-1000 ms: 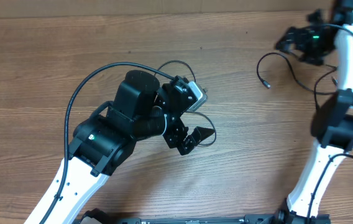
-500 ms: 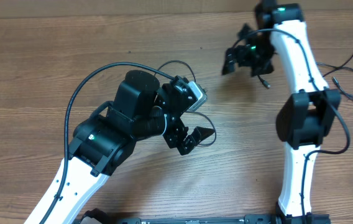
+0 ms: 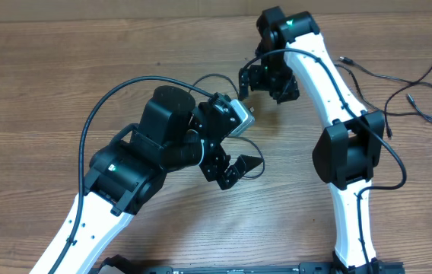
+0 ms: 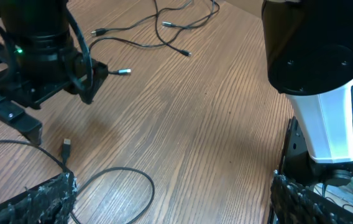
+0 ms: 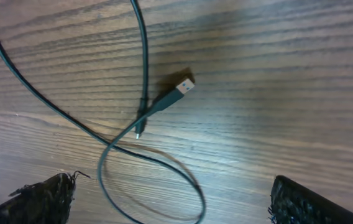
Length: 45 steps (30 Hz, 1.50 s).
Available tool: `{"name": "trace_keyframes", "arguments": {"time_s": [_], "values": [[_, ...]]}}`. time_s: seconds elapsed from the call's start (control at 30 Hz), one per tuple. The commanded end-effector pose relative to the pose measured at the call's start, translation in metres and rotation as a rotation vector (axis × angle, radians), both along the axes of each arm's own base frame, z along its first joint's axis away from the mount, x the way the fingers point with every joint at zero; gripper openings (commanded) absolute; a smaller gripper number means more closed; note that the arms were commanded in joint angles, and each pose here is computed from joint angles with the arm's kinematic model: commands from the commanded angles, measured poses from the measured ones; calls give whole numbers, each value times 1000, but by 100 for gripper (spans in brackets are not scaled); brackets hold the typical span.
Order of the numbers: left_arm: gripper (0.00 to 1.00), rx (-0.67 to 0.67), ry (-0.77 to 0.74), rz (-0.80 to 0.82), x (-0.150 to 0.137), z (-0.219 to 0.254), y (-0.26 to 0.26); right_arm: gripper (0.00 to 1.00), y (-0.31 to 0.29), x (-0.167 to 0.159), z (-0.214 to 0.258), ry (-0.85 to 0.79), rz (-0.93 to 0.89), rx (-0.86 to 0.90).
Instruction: Untangle cables
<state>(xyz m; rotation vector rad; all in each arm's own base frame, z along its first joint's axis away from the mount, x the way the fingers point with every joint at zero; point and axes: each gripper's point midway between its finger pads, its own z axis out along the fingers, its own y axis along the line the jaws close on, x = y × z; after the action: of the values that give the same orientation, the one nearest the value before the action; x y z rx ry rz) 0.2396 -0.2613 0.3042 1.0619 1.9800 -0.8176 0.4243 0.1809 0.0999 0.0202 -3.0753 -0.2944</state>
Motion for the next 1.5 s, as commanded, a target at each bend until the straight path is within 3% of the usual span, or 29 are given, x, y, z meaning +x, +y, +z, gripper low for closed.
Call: {"name": "trace_keyframes", "arguments": {"time_s": [0.0, 0.37, 0.63, 0.97, 1.27, 1.47], "values": [[99, -5, -25, 0, 3, 7, 0, 100, 9, -2, -8, 17, -65, -19], [100, -5, -25, 0, 3, 7, 0, 96, 18, -29, -57, 114, -96, -68], [100, -5, -25, 0, 3, 7, 0, 95, 27, -20, -68, 62, -105, -66], [99, -5, -25, 0, 3, 7, 0, 76, 30, -18, -94, 45, -134, -57], [100, -5, -25, 0, 3, 7, 0, 74, 29, -18, -113, 28, -134, -59], [99, -5, -25, 0, 3, 7, 0, 53, 29, -17, -120, 13, -135, -51]]}}
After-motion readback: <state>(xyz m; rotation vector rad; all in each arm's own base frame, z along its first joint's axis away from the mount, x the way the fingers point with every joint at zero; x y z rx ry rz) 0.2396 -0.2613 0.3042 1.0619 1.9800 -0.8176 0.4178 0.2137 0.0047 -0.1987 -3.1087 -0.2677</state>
